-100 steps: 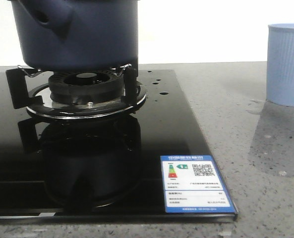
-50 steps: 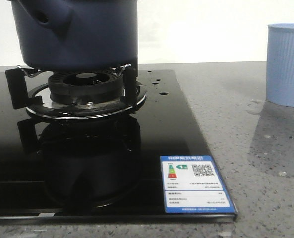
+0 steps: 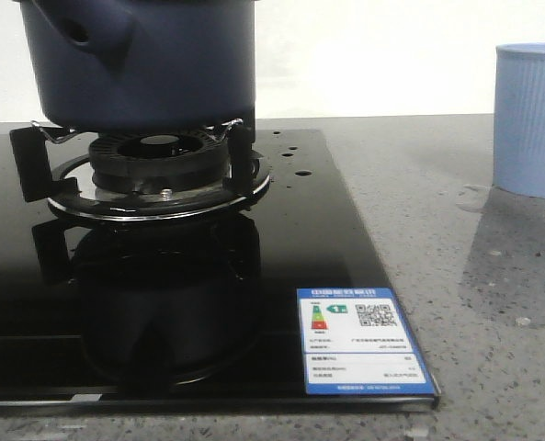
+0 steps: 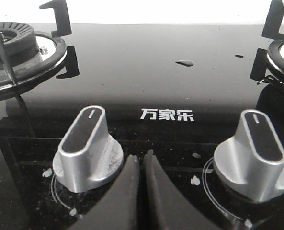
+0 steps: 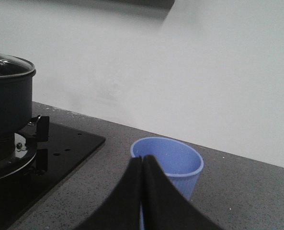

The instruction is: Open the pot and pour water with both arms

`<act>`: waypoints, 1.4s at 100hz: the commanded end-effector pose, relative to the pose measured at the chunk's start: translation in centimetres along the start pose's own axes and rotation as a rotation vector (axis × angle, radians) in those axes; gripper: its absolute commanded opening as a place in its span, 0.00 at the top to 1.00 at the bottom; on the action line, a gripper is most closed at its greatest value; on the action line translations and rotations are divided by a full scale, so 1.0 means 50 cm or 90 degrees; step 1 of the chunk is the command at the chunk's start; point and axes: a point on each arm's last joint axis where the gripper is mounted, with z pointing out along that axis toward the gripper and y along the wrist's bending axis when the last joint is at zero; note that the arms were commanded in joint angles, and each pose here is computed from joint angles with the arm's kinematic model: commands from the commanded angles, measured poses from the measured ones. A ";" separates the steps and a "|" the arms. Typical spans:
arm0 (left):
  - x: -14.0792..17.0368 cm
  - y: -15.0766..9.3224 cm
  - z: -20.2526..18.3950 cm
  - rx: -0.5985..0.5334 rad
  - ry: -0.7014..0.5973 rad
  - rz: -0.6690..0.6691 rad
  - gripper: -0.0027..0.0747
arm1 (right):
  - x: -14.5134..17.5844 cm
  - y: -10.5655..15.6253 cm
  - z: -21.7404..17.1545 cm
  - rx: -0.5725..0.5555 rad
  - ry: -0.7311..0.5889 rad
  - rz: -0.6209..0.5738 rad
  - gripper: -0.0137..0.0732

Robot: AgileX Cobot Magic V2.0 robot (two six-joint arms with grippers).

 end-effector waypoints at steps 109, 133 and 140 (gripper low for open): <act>0.015 0.000 0.004 -0.001 -0.022 -0.011 0.99 | 0.142 0.009 -0.046 0.059 0.106 0.038 0.92; 0.015 0.000 0.004 -0.001 -0.022 -0.011 0.99 | 0.166 0.007 -0.087 0.104 0.160 0.040 0.92; 0.015 0.000 0.004 -0.001 -0.022 -0.011 0.99 | 0.173 0.008 -0.098 0.112 0.176 0.042 0.92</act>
